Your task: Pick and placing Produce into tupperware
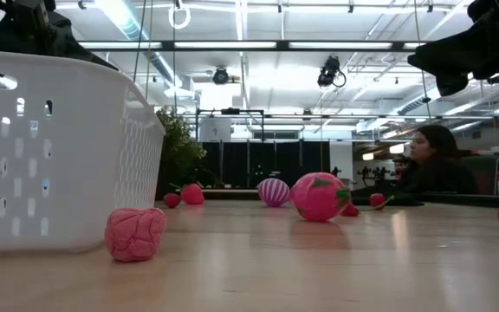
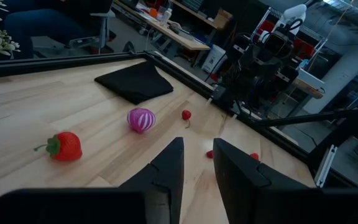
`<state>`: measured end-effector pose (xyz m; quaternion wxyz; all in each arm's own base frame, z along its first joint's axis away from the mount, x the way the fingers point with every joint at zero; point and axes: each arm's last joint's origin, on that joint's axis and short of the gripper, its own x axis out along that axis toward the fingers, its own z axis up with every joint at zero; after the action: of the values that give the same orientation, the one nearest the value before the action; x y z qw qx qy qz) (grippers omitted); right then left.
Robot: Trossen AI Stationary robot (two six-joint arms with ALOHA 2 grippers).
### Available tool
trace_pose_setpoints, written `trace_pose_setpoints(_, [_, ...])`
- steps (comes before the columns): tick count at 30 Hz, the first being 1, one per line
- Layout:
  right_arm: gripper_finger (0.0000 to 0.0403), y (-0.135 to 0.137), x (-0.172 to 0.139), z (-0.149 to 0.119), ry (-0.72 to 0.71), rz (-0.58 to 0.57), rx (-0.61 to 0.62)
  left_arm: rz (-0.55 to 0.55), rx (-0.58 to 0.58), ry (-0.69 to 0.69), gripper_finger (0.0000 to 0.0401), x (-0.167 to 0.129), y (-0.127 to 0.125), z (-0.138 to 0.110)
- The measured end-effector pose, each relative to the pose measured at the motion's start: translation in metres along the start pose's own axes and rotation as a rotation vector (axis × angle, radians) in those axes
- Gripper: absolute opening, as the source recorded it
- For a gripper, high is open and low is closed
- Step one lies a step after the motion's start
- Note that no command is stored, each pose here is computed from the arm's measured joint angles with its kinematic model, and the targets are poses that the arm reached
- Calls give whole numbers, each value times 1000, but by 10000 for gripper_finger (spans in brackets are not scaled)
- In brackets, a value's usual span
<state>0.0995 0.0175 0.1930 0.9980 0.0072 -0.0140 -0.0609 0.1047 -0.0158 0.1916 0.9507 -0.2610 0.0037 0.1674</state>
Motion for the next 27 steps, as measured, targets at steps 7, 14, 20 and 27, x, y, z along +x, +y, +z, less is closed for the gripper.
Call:
trace_pose_setpoints(7, [123,0,0,0,0,0,0,0,0,0,87,0,0,0])
trace_pose_setpoints(14, [123,0,0,0,0,0,0,0,0,0,86,0,0,0])
trace_pose_setpoints(20, [123,0,0,0,0,0,1,0,0,0,93,0,0,0])
trace_pose_setpoints(27, [123,0,0,0,0,0,0,0,0,0,94,0,0,0])
